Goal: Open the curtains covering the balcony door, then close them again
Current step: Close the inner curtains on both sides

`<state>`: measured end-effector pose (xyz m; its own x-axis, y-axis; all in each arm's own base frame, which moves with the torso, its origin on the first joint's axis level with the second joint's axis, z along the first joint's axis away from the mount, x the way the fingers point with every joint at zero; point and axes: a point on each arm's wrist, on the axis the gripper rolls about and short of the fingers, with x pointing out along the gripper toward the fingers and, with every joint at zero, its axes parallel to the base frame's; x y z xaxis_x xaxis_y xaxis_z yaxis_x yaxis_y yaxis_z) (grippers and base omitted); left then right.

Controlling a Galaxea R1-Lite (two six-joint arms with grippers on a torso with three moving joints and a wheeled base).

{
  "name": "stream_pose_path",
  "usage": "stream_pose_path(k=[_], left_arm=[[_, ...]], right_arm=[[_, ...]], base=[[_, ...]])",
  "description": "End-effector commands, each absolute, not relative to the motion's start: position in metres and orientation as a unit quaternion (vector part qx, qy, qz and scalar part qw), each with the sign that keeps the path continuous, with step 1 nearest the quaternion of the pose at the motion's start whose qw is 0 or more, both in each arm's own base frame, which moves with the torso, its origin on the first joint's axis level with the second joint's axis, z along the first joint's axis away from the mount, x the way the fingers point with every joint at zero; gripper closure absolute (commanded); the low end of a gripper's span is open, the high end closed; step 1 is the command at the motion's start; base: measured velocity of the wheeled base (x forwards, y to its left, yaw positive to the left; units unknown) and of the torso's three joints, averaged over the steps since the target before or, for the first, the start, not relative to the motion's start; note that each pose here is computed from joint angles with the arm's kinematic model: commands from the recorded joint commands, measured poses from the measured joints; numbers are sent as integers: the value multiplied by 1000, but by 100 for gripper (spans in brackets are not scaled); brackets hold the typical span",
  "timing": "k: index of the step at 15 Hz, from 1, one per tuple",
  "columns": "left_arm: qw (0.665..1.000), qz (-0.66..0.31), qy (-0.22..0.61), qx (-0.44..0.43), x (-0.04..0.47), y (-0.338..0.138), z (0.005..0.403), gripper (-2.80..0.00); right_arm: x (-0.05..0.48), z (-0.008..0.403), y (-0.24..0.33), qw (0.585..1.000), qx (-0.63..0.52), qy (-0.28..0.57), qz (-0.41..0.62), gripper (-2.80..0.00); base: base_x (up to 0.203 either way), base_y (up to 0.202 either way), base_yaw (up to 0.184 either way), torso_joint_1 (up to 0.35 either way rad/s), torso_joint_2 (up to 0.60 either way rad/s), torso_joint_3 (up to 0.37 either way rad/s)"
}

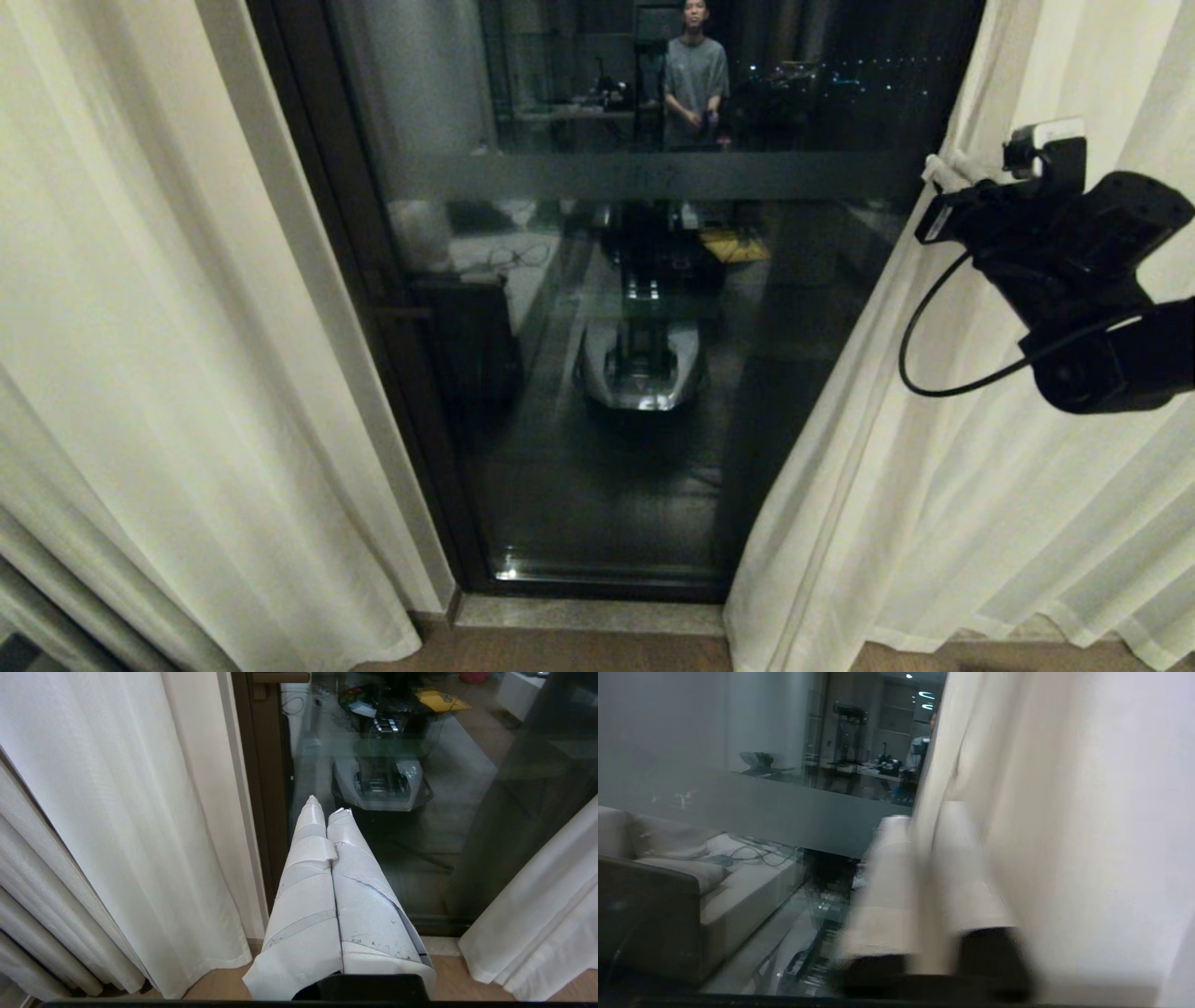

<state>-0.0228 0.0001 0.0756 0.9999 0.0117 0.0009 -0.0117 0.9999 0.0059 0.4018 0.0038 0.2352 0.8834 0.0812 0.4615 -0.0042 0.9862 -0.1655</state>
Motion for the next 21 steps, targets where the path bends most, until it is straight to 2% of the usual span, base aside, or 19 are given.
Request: stream_pose_path(k=[1, 7, 11, 17, 21], left_arm=[[1000, 6, -1, 3, -23, 0, 76, 0], [1000, 6, -1, 3, -23, 0, 76, 0], [1000, 6, -1, 3, -23, 0, 76, 0], [1000, 6, -1, 3, -23, 0, 76, 0], [1000, 6, -1, 3, -23, 0, 76, 0]], right_arm=[[401, 238, 3, 965, -82, -247, 22, -280], [377, 258, 1, 960, -89, -263, 35, -280], [318, 281, -7, 958, -97, -269, 32, -280], [224, 243, -9, 975, -93, -196, 36, -280], [219, 244, -9, 975, -82, -201, 37, -280]], base=[[0, 0, 0, 0, 0, 0], [0, 0, 0, 0, 0, 0], [0, 0, 0, 0, 0, 0], [0, 0, 0, 0, 0, 0], [0, 0, 0, 0, 0, 0]])
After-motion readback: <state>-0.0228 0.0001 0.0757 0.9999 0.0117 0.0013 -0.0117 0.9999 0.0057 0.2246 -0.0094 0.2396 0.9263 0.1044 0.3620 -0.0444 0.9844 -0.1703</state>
